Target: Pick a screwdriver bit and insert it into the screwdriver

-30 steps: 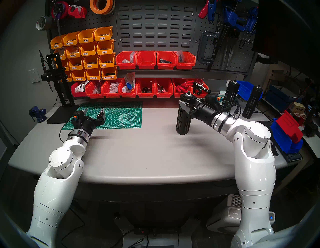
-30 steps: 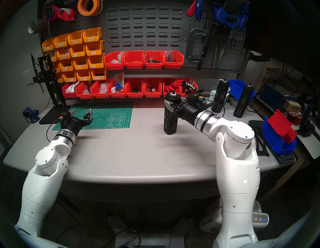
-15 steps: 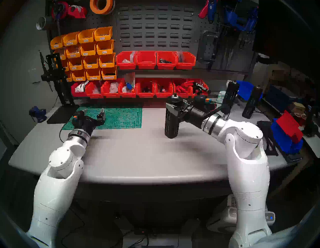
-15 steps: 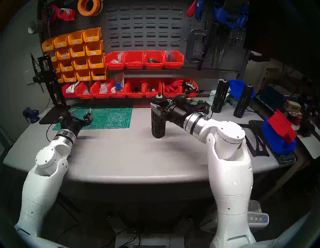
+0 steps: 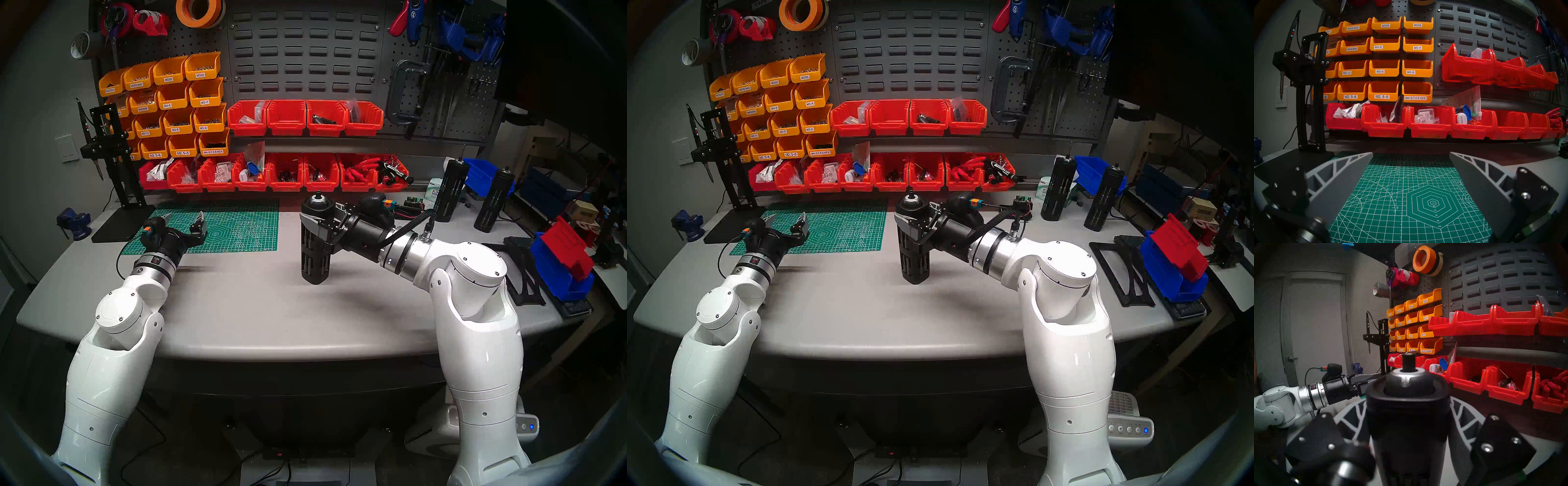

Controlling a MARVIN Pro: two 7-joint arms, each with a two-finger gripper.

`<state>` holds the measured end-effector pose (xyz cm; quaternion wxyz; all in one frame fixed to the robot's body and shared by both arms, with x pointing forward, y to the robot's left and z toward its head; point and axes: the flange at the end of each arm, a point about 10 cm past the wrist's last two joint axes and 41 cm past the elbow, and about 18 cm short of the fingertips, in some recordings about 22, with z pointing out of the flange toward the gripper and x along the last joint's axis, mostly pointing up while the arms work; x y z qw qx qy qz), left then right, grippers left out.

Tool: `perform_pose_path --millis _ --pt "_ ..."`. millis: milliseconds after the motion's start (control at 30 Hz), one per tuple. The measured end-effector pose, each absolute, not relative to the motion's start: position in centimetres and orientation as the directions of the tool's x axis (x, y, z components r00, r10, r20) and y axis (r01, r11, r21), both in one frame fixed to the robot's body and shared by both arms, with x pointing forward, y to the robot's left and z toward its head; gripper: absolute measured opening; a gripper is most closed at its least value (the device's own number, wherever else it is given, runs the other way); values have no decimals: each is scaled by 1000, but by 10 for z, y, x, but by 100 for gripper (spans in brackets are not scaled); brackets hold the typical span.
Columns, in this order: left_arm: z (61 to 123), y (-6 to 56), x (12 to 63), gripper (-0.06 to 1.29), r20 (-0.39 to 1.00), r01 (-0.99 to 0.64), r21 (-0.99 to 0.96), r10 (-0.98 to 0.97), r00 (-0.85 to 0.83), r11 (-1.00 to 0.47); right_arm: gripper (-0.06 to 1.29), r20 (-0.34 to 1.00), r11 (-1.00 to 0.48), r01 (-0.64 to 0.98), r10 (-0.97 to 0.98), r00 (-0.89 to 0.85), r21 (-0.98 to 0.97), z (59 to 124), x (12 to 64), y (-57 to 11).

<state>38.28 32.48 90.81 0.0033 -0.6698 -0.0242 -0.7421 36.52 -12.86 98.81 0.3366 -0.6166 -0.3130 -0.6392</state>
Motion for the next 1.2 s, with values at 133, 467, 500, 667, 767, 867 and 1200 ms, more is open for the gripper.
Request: perform_pose_path --millis 133,467,500,667,767,867,1200 --pt "908 325 383 123 994 37 31 27 -103 -999 65 999 -558 830 -46 -9 -18 988 361 -123" --pt "908 325 383 123 994 37 31 27 -103 -999 65 999 -543 839 -47 -10 -17 988 358 -118" --pt "908 325 383 123 994 37 31 27 -103 -999 65 999 -543 840 -47 -10 -17 988 358 -118" --pt "908 325 383 123 994 37 31 27 -103 -999 65 999 -540 842 -47 -10 -17 988 358 -118" --pt "908 325 383 123 994 37 31 27 -103 -999 79 999 -539 842 -47 -10 -17 988 358 -118" --pt "908 325 383 123 994 37 31 27 -103 -999 100 999 -539 842 -47 -11 -16 988 358 -119" --pt "908 325 383 123 994 37 31 27 -103 -999 121 999 -553 833 -38 -24 -1 992 356 -128"
